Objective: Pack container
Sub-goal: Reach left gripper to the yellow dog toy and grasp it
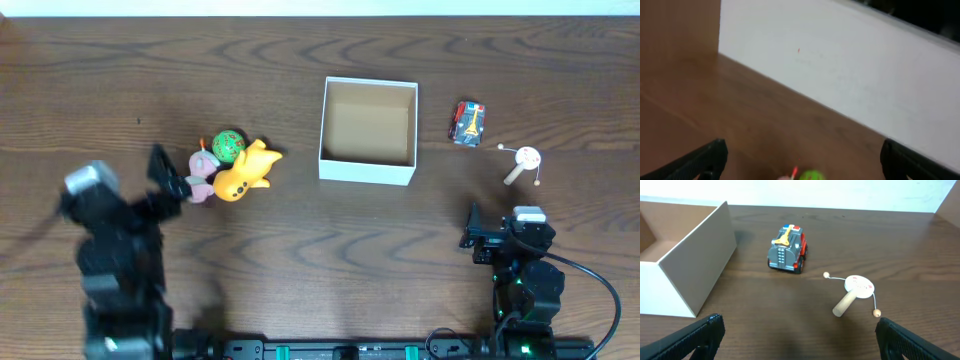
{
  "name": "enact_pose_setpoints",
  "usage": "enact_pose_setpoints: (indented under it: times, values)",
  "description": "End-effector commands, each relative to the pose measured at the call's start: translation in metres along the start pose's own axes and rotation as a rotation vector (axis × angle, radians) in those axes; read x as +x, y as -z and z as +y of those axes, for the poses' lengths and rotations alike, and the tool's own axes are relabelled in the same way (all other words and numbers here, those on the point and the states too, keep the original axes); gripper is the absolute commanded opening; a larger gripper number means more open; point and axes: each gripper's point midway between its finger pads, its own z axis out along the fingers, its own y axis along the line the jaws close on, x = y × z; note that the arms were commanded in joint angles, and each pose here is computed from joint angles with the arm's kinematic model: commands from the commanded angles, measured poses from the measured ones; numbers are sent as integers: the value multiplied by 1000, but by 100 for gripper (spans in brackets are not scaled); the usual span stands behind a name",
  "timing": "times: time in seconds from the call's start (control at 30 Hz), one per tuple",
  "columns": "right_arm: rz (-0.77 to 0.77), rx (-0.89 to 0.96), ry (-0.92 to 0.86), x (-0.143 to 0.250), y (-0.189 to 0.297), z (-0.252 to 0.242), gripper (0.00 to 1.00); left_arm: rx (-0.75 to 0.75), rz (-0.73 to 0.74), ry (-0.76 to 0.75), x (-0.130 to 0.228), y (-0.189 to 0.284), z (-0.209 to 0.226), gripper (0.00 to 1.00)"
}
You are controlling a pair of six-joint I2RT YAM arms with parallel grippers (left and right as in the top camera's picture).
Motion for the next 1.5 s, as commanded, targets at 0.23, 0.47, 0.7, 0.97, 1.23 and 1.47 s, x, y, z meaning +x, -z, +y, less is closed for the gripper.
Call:
enact_pose_setpoints:
  times: [0.23,0.47,0.7,0.97,1.23,1.47]
  values:
    - [5,-14,3,2,0,4,99,-150,480,-177,7,-80,-16,98]
    - [5,-14,3,2,0,4,99,-181,617,-198,45,-116,-12,98]
    - [5,-14,3,2,0,4,99,-180,685,-201,65,-120,-10,98]
    - [5,-14,3,2,0,4,99,17,905,-207,120,-120,-33,98]
    - [5,-14,3,2,0,4,99,97,1066,-310,170,-118,-43,98]
    - [5,-14,3,2,0,4,99,199,1158,-469,205,-108,-59,98]
